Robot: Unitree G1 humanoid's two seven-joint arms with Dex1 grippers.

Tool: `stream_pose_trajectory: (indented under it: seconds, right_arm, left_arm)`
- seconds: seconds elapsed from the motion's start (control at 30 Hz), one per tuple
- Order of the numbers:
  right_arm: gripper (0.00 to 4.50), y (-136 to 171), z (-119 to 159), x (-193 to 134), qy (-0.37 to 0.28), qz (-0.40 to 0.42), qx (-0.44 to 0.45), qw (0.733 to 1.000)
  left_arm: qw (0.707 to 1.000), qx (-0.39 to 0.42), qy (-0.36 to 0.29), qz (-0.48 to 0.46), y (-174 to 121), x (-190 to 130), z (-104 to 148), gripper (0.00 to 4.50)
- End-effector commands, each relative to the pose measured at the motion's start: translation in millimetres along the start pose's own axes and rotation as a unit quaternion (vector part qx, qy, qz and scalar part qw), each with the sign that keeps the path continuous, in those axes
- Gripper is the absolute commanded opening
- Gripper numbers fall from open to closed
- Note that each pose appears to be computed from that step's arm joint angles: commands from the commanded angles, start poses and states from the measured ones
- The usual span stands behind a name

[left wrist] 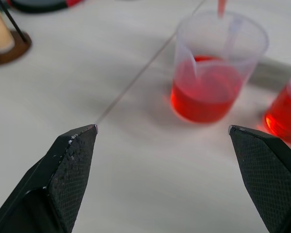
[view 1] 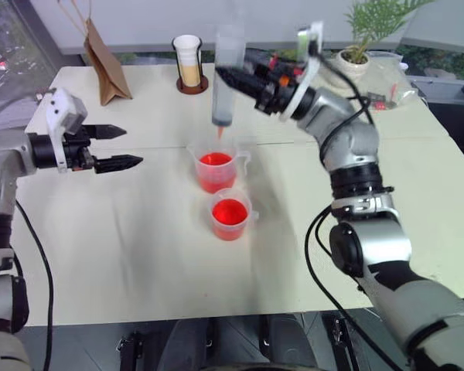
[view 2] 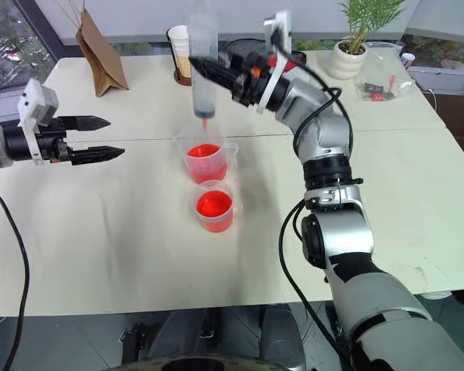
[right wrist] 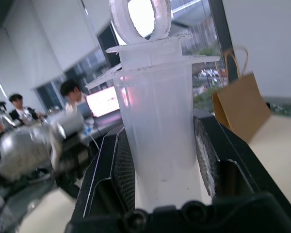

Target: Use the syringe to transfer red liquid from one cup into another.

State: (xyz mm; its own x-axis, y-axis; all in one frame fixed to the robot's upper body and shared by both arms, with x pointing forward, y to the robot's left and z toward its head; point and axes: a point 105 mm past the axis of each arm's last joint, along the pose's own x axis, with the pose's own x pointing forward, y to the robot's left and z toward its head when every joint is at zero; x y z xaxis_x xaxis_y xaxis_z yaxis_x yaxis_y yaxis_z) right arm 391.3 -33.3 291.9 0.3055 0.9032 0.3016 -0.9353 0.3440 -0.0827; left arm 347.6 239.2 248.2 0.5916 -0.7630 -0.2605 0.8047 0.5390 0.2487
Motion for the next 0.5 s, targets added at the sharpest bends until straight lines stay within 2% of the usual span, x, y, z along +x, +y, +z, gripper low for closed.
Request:
stream_pose_trajectory:
  seconds: [0.03,0.1,0.3,0.5]
  right_arm:
    - [1.39,11,-2,9,-0.006,0.018,-0.029,0.999]
    - [1.39,12,-8,10,-0.002,0.018,-0.026,0.999]
    - [1.39,17,-41,14,0.036,0.019,-0.018,0.999]
    - [1.39,16,-56,12,0.055,0.019,-0.043,0.997]
  left_arm:
    - [0.998,0.037,-0.044,-0.003,1,0,36,4.50]
    - [0.998,0.044,-0.054,-0.007,-1,2,44,4.50]
    - [0.988,0.079,-0.124,-0.039,-3,20,96,4.50]
    - [0.983,0.097,-0.145,-0.051,0,47,107,4.50]
